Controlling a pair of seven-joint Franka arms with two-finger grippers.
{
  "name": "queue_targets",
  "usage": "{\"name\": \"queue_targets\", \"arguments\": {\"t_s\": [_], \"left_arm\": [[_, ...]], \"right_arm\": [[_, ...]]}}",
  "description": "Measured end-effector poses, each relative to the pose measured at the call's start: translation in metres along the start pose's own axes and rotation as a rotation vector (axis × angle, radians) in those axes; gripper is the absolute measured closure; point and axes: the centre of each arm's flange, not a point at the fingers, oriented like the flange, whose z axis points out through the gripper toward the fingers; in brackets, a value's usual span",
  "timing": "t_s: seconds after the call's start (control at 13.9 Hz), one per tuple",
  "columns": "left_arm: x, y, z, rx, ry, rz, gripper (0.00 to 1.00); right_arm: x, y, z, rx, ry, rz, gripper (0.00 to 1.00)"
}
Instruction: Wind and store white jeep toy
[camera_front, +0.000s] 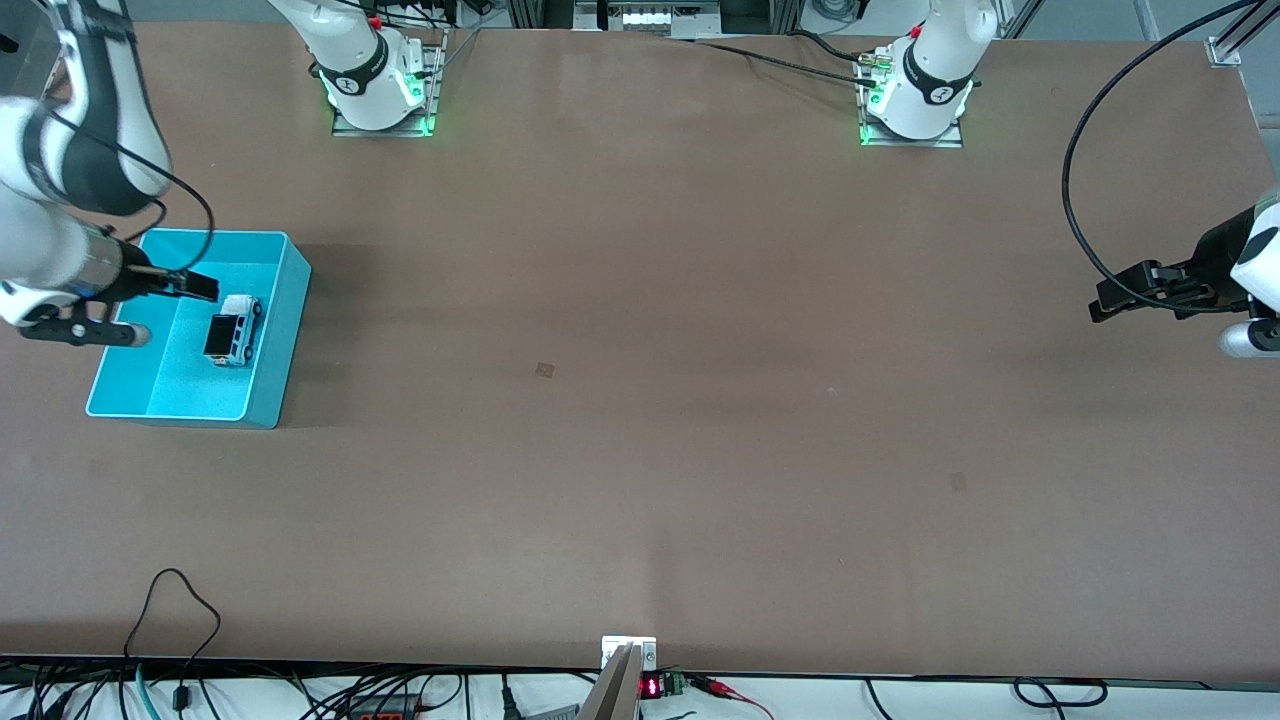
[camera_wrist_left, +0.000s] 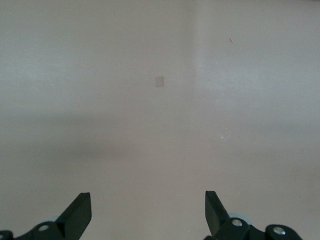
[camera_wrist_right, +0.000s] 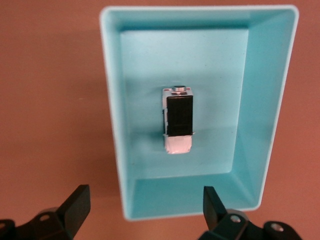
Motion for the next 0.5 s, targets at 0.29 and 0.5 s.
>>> {"name": "queue_targets", "arguments": {"t_s": [0.29, 0.5], "left_arm": [[-0.001, 0.004, -0.001, 0.001, 0.000, 0.005, 0.00], [-0.003, 0.011, -0.004, 0.011, 0.005, 0.013, 0.00]], "right_arm": [[-0.006, -0.002, -0.080, 0.044, 0.024, -0.008, 0.00], [-0.007, -0.014, -0.119, 0.037, 0.081, -0.031, 0.00]]}}
